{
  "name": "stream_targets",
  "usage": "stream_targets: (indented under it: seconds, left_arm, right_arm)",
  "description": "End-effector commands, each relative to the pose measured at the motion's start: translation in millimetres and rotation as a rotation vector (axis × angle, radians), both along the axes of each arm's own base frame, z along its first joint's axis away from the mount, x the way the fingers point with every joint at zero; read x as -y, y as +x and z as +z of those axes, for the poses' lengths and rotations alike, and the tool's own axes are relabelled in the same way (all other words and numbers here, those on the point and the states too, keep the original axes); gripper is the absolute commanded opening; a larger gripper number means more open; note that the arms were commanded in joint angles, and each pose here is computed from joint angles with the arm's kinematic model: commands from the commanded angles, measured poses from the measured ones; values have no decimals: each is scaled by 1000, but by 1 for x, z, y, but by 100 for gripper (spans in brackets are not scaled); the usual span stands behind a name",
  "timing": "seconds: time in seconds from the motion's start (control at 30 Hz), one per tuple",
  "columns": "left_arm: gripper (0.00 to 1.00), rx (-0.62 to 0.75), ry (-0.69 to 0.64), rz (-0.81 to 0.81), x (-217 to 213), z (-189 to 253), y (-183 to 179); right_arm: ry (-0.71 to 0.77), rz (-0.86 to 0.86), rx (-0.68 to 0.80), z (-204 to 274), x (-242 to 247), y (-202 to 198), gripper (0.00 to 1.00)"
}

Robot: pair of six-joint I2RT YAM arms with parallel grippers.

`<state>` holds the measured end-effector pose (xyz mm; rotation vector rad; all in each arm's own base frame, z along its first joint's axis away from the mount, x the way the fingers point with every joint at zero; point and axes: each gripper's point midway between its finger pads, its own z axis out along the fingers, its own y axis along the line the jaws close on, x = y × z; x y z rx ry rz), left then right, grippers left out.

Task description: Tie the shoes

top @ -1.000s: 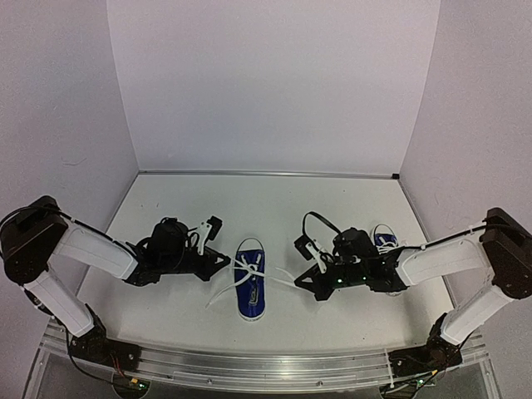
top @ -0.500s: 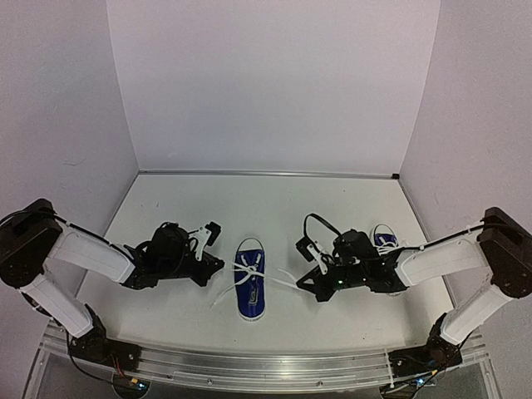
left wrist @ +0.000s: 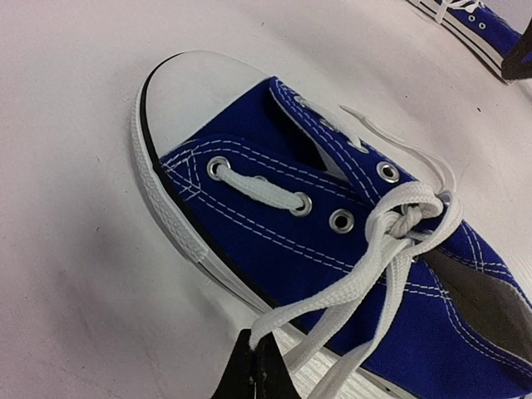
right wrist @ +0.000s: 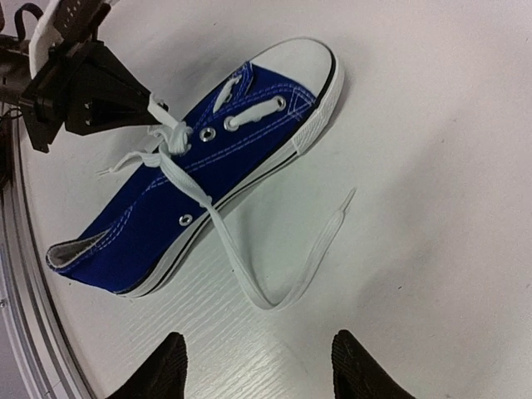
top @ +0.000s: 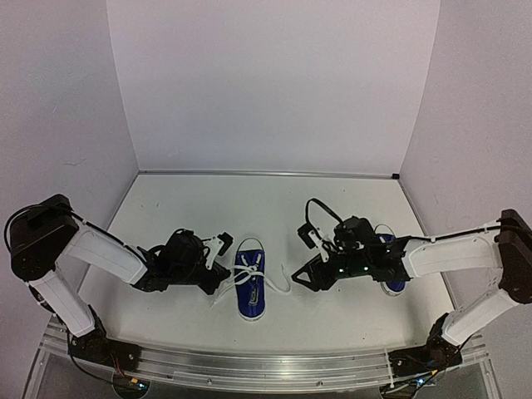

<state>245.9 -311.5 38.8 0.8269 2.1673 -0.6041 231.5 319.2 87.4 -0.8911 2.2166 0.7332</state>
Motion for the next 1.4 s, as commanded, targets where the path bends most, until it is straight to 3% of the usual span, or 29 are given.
stream_targets:
  seconds: [0.0, 0.1, 0.23, 0.57, 1.17, 1.37]
  left_arm:
    - [1, 37, -4, 47, 1, 13, 12]
    - [5, 38, 5, 82, -4, 13, 16]
    - [9, 40, 8, 96, -6, 15, 17]
    - [10, 51, 6, 105, -7, 20, 19]
    - [8, 46, -11, 72, 0, 22, 17]
    - [7, 45, -9, 72, 0, 21, 17]
  right_arm:
    - [40, -49, 78, 47, -9, 23, 59]
    - [54, -7, 59, 58, -29, 30, 58]
    - [-8, 75, -16, 51, -57, 37, 47]
    - [-134, 214, -109, 31, -102, 37, 37]
    - [-430, 299, 0, -8, -126, 35, 22]
    - [-464, 298, 18, -10, -122, 36, 9]
